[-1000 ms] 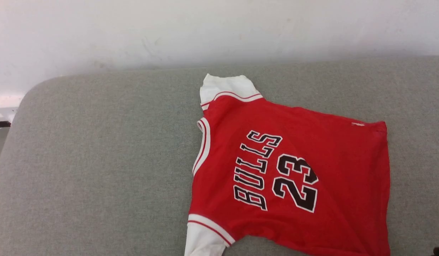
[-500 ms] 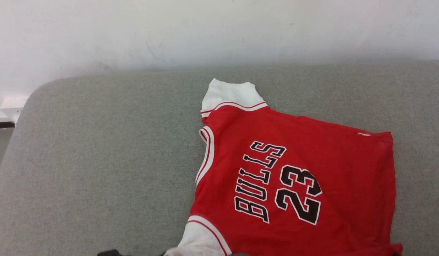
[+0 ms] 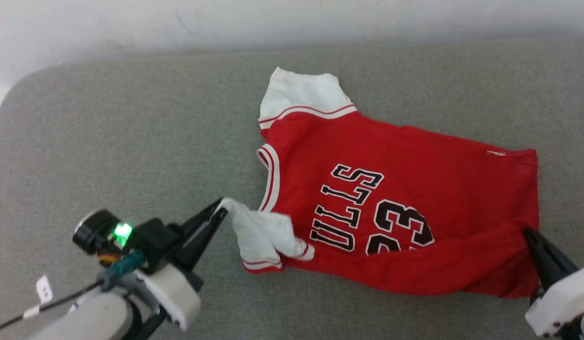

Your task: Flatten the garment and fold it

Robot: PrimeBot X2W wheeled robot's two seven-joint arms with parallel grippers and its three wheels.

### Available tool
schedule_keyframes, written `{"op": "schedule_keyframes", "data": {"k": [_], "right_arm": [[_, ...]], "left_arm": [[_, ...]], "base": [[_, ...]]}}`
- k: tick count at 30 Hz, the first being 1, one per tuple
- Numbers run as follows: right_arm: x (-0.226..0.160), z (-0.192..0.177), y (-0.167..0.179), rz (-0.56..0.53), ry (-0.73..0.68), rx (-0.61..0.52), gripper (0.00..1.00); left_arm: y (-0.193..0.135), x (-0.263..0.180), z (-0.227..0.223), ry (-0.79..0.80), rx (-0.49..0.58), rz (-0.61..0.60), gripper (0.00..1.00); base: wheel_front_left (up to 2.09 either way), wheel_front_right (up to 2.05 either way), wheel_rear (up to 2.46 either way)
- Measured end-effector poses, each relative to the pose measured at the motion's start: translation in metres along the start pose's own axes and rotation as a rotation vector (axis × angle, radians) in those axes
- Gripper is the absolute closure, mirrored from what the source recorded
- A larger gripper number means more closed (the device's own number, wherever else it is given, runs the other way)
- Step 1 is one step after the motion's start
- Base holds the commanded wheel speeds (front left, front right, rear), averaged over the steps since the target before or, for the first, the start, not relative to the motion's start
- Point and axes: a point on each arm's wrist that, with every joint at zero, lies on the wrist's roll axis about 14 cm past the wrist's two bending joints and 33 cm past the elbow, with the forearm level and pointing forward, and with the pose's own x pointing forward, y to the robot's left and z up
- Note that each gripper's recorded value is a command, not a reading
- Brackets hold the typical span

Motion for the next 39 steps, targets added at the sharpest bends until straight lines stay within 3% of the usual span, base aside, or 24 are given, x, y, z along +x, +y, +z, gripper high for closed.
{"op": "schedule_keyframes", "data": {"k": [13,19,30,31,32,33,34,39], "right_arm": [[0.071,-0.007,-0.005,0.004,0.071,-0.095,1.0],[0.087,-0.044,-0.009,0.009,0.241,-0.115,1.0],[0.104,-0.056,-0.013,0.006,0.348,-0.106,1.0],[0.104,-0.055,-0.012,0.003,0.348,-0.099,0.13],[0.103,-0.054,-0.012,0.001,0.344,-0.09,0.0],[0.103,-0.052,-0.012,-0.002,0.336,-0.082,0.0],[0.102,-0.049,-0.011,-0.001,0.327,-0.078,0.0],[0.087,-0.042,-0.004,0.012,0.3,-0.061,0.0]], "left_arm": [[0.02,0.081,-0.042,0.044,-0.026,-0.075,1.0],[0.015,0.093,-0.082,0.161,-0.072,-0.134,1.0],[0.019,0.098,-0.106,0.241,-0.156,-0.132,1.0],[0.019,0.098,-0.105,0.239,-0.169,-0.13,0.63],[0.018,0.098,-0.104,0.234,-0.179,-0.127,0.35],[0.018,0.098,-0.102,0.23,-0.187,-0.126,0.04],[0.017,0.098,-0.1,0.225,-0.189,-0.125,0.0],[0.015,0.09,-0.085,0.164,-0.21,-0.097,0.0]], "base": [[0.0,0.0,0.0],[0.0,0.0,0.0],[0.0,0.0,0.0],[0.0,0.0,0.0],[0.0,0.0,0.0],[0.0,0.0,0.0],[0.0,0.0,0.0],[0.0,0.0,0.0]]}}
